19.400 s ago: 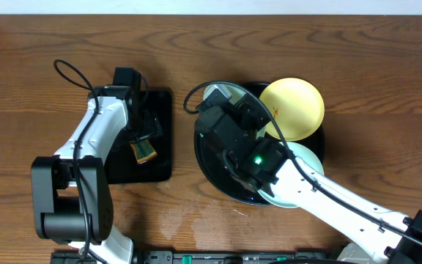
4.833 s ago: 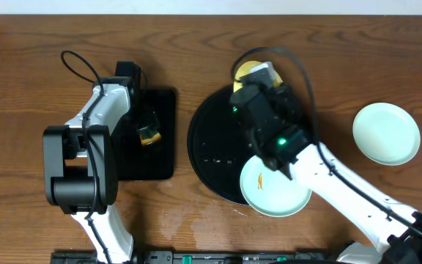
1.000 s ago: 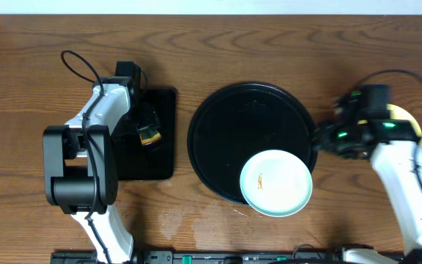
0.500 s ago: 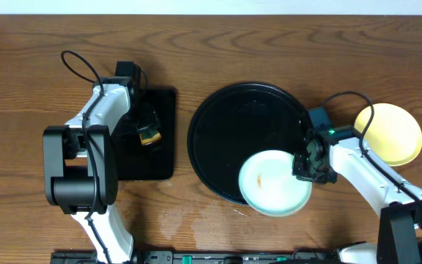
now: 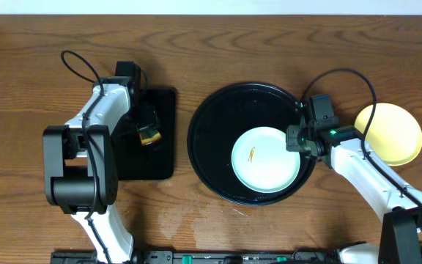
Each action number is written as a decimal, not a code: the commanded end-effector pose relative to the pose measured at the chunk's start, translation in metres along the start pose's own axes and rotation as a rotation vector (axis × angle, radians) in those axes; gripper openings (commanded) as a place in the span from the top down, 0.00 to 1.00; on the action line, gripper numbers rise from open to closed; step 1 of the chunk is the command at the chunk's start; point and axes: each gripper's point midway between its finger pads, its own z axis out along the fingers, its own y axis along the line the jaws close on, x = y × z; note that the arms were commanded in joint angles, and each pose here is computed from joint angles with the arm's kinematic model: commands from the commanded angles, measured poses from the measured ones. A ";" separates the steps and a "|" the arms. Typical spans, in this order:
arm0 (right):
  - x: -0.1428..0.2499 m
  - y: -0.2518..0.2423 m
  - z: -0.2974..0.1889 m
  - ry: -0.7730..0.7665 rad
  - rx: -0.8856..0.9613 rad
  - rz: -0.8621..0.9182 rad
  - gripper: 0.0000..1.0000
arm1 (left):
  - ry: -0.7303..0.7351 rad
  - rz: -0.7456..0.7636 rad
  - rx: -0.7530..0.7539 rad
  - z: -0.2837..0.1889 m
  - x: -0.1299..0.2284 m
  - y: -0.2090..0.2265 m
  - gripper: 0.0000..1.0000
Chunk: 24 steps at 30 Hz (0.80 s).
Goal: Clean dirty plates on tray and stack at the side
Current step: 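Hold the pale green plate with the right gripper on the round tray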
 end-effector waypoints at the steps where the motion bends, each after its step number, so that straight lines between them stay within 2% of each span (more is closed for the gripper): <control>1: -0.011 0.003 0.005 -0.034 -0.001 -0.128 0.99 | 0.076 0.019 -0.012 0.021 0.019 0.000 0.12; 2: -0.011 0.002 0.008 -0.029 0.001 -0.132 0.97 | 0.076 0.019 -0.011 0.021 0.019 0.000 0.12; 4: -0.003 -0.002 0.011 0.006 0.011 -0.090 0.72 | 0.076 0.019 -0.011 0.021 0.019 0.000 0.12; 5: 0.003 -0.006 0.012 0.034 0.020 -0.043 0.64 | 0.076 0.019 -0.011 0.021 0.019 0.000 0.12; 6: 0.011 -0.010 0.012 0.066 0.032 0.014 0.57 | 0.076 0.019 -0.012 0.021 0.019 0.000 0.12; 8: 0.027 -0.016 0.010 0.132 0.054 0.122 0.54 | 0.076 0.019 -0.011 0.021 0.019 0.000 0.12; 12: 0.044 -0.012 0.009 0.207 0.032 0.181 0.59 | 0.076 0.019 -0.011 0.021 0.019 0.000 0.12; 17: 0.053 -0.007 0.015 0.216 0.000 0.204 0.89 | 0.076 0.019 -0.012 0.021 0.019 0.000 0.12; 19: 0.058 -0.008 0.019 0.213 -0.002 0.204 0.90 | 0.076 0.019 -0.012 0.021 0.019 0.000 0.12; 20: 0.064 -0.010 0.023 0.218 0.002 0.214 0.87 | 0.076 0.019 -0.011 0.021 0.019 0.000 0.12; 22: 0.073 -0.013 0.029 0.228 0.014 0.225 0.86 | 0.076 0.019 -0.011 0.021 0.019 0.000 0.12; 24: 0.078 -0.017 0.035 0.223 0.025 0.225 0.96 | 0.076 0.019 -0.012 0.021 0.019 0.000 0.12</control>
